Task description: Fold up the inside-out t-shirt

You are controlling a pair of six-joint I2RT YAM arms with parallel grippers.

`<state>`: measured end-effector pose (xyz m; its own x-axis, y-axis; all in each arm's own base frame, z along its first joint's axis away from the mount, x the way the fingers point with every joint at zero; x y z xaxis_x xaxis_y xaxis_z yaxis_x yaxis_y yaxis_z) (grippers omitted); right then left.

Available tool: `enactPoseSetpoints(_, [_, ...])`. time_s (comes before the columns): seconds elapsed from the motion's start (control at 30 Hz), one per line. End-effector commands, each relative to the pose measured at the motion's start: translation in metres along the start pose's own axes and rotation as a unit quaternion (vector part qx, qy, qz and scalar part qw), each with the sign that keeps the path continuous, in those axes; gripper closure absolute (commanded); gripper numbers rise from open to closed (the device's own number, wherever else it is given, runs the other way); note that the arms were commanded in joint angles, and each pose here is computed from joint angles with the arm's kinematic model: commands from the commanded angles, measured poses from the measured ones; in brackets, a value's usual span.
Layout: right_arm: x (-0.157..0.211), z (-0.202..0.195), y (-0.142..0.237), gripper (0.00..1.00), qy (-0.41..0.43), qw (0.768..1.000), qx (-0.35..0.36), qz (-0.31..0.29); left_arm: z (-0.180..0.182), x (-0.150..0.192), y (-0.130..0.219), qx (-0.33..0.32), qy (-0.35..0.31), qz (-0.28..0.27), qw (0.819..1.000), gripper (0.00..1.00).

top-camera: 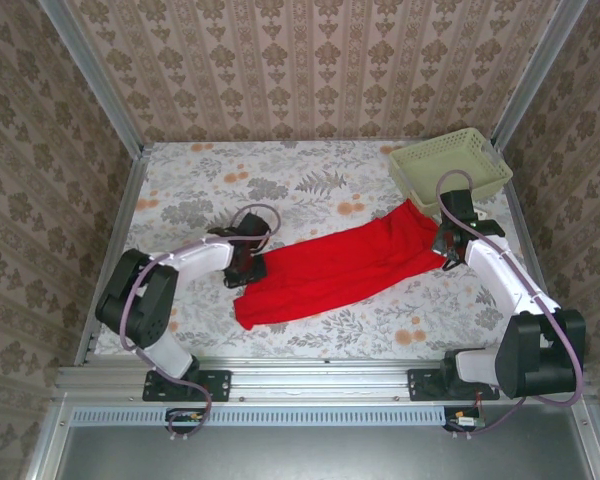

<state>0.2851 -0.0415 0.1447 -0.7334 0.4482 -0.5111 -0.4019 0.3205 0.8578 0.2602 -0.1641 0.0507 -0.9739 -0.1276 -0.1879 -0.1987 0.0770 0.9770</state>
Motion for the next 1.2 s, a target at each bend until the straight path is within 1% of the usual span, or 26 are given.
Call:
enactPoseSetpoints(0.0, [-0.001,0.000,0.002,1.00,-0.003,1.000,-0.002,-0.005,-0.030,-0.015,0.021,0.009,-0.040,-0.044,0.998,0.97])
enactPoseSetpoints(0.1, [-0.001,0.000,0.002,1.00,-0.003,1.000,-0.003,-0.006,-0.049,-0.018,0.045,-0.029,-0.084,-0.084,0.992,1.00])
enactPoseSetpoints(0.2, [-0.001,0.001,0.002,1.00,-0.002,1.000,-0.004,-0.006,-0.072,-0.015,0.066,-0.081,-0.137,-0.119,0.980,1.00])
enactPoseSetpoints(0.3, [-0.001,0.001,0.002,1.00,-0.002,1.000,-0.003,-0.007,-0.103,-0.006,0.071,-0.104,-0.197,-0.123,0.967,1.00])
enactPoseSetpoints(0.33, [-0.001,0.000,0.002,1.00,-0.002,1.000,-0.003,-0.007,-0.114,-0.001,0.070,-0.102,-0.215,-0.121,0.964,1.00])
enactPoseSetpoints(0.37, [-0.001,0.000,0.002,1.00,-0.002,1.000,-0.002,-0.008,-0.130,0.006,0.066,-0.085,-0.243,-0.115,0.959,1.00])
enactPoseSetpoints(0.43, [-0.001,0.000,0.002,1.00,-0.003,1.000,-0.002,-0.007,-0.157,0.024,0.058,-0.052,-0.291,-0.100,0.950,0.96])
enactPoseSetpoints(0.47, [-0.001,0.000,0.002,1.00,-0.002,1.000,-0.001,-0.007,-0.170,0.034,0.053,-0.029,-0.309,-0.087,0.947,0.93])
enactPoseSetpoints(0.5, [-0.001,0.001,0.002,1.00,-0.001,1.000,-0.001,-0.007,-0.179,0.042,0.050,-0.008,-0.322,-0.074,0.944,0.87])
enactPoseSetpoints(0.53, [-0.001,0.000,0.002,1.00,-0.001,1.000,-0.001,-0.007,-0.184,0.047,0.049,0.006,-0.328,-0.065,0.942,0.80])
enactPoseSetpoints(0.57, [-0.001,0.000,0.002,1.00,-0.001,1.000,-0.002,-0.007,-0.188,0.052,0.049,0.022,-0.335,-0.059,0.940,0.69])
enactPoseSetpoints(0.6, [0.000,0.000,0.002,1.00,-0.002,1.000,-0.002,-0.006,-0.190,0.054,0.051,0.036,-0.339,-0.056,0.938,0.60])
enactPoseSetpoints(0.63, [0.000,0.000,0.002,1.00,-0.001,1.000,-0.002,-0.006,-0.189,0.052,0.057,0.041,-0.336,-0.064,0.939,0.54])
enactPoseSetpoints(0.7, [-0.001,0.001,0.003,1.00,-0.001,1.000,-0.003,-0.007,-0.181,0.044,0.070,0.052,-0.322,-0.082,0.942,0.44])
enactPoseSetpoints(0.8, [-0.002,0.000,0.004,1.00,-0.002,1.000,-0.002,-0.008,-0.159,0.017,0.083,0.073,-0.264,-0.093,0.957,0.34])
enactPoseSetpoints(0.9, [-0.004,0.000,0.005,1.00,-0.003,1.000,-0.001,-0.010,-0.142,-0.006,0.079,0.075,-0.235,-0.089,0.965,0.29])
enactPoseSetpoints(0.97, [-0.004,-0.001,0.005,1.00,-0.002,1.000,0.002,-0.010,-0.142,-0.014,0.070,0.082,-0.237,-0.073,0.965,0.27])
enactPoseSetpoints(1.03, [-0.002,-0.001,0.004,1.00,-0.001,1.000,0.003,-0.007,-0.147,-0.015,0.059,0.080,-0.246,-0.054,0.964,0.26])
enactPoseSetpoints(1.1, [-0.001,-0.002,0.002,1.00,0.001,1.000,0.006,-0.005,-0.157,-0.008,0.050,0.079,-0.267,-0.034,0.960,0.26])
enactPoseSetpoints(1.17, [0.000,-0.002,0.001,1.00,0.003,1.000,0.007,-0.003,-0.165,0.000,0.043,0.069,-0.288,-0.028,0.955,0.27])
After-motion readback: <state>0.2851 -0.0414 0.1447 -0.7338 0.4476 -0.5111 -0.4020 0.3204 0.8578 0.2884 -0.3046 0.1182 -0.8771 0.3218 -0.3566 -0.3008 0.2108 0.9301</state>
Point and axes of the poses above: each hand's point on the last joint's axis, 136 mm out from that joint toward the fingers, its own y axis back along the fingers, its own z axis along the line the jaws close on, x = y × z, the point moved 3 cm from there along y, back along the fingers, and after that the axes turned 1 degree about y, right-handed, at the moved point
